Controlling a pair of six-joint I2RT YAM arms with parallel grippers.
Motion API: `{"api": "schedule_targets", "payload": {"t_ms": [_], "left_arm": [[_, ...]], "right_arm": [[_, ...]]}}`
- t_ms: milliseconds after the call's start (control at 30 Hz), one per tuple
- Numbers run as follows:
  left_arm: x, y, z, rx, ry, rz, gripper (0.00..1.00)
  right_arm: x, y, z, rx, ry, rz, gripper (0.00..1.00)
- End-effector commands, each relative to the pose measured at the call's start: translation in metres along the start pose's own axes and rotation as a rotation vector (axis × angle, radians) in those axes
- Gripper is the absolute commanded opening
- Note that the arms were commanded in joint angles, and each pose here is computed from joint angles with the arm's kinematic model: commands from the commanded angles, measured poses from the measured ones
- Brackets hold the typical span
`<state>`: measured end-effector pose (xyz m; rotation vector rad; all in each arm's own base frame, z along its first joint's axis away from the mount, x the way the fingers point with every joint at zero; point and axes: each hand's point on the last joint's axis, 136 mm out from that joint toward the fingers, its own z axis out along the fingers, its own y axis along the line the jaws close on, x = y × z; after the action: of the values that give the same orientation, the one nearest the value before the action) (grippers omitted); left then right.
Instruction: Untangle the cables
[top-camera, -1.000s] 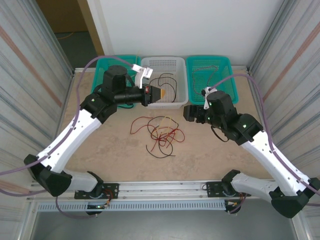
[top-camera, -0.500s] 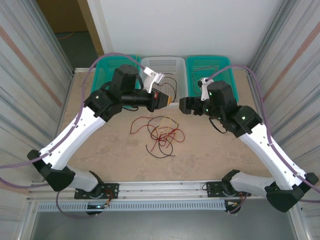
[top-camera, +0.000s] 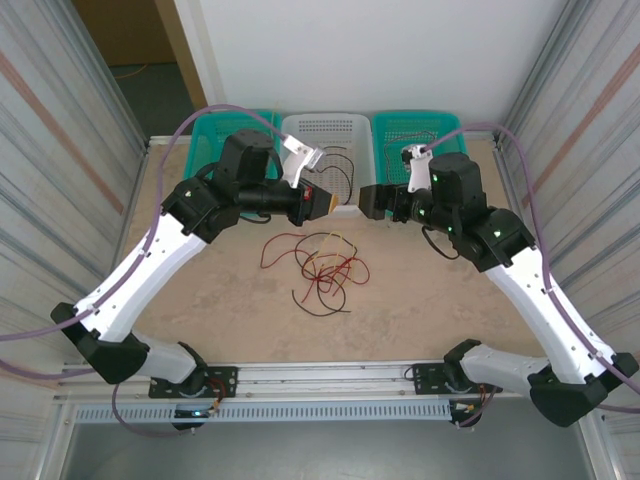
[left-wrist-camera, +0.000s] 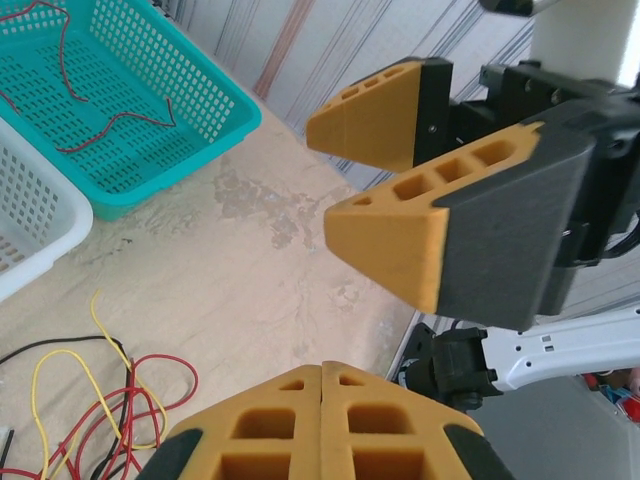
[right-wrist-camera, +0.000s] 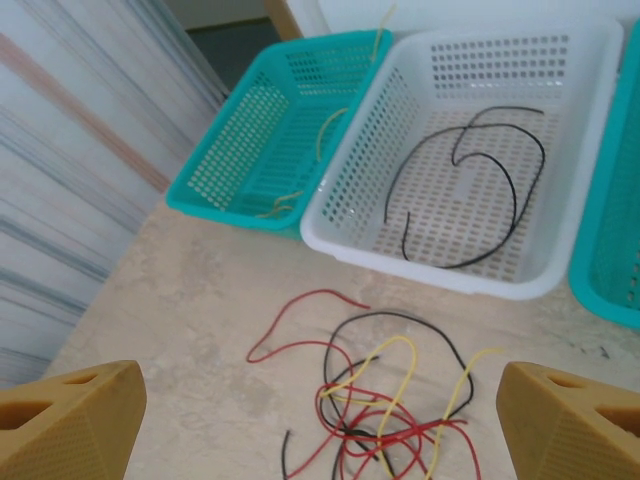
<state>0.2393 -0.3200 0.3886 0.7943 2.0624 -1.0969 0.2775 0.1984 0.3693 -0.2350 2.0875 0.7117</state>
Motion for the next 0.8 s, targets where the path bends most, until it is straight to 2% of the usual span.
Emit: {"api": "schedule_targets", "payload": {"t_ms": [0, 100, 200, 267, 400, 467, 533, 600, 667, 767], "left_arm": [[-0.008, -0.007, -0.015, 0.017, -0.049, 0.027, 0.00], [-0.003, 0.001, -0.014, 0.002, -0.040, 0.004, 0.00], [0.007, 0.008, -0.011, -0.009, -0.024, -0.016, 0.00], [0.013, 0.015, -0.010, -0.030, -0.015, -0.032, 0.00], [0.033, 0.039, -0.006, -0.103, 0.001, -0.100, 0.00], [0.053, 0.070, -0.003, -0.210, 0.012, -0.206, 0.00], [0.079, 0.106, -0.006, -0.323, 0.027, -0.357, 0.14], [0.104, 0.140, -0.017, -0.402, 0.023, -0.528, 0.17], [0.121, 0.169, -0.037, -0.467, -0.029, -0.659, 0.21], [0.139, 0.191, -0.066, -0.536, -0.109, -0.746, 0.27]], "right_arm": [[-0.011, -0.004, 0.003, 0.013, -0.011, -0.006, 0.90], [0.003, -0.029, 0.025, 0.089, 0.059, 0.042, 0.87], [0.035, -0.049, 0.058, 0.145, 0.177, 0.091, 0.77], [0.061, -0.054, 0.081, 0.151, 0.245, 0.118, 0.72], [0.105, -0.055, 0.121, 0.152, 0.348, 0.154, 0.68], [0.123, -0.040, 0.139, 0.127, 0.404, 0.123, 0.65], [0.141, -0.015, 0.153, 0.069, 0.454, 0.033, 0.67], [0.160, 0.009, 0.164, 0.027, 0.506, -0.080, 0.71], [0.181, 0.025, 0.177, 0.000, 0.570, -0.172, 0.73], [0.204, 0.039, 0.199, -0.005, 0.643, -0.283, 0.74]]}}
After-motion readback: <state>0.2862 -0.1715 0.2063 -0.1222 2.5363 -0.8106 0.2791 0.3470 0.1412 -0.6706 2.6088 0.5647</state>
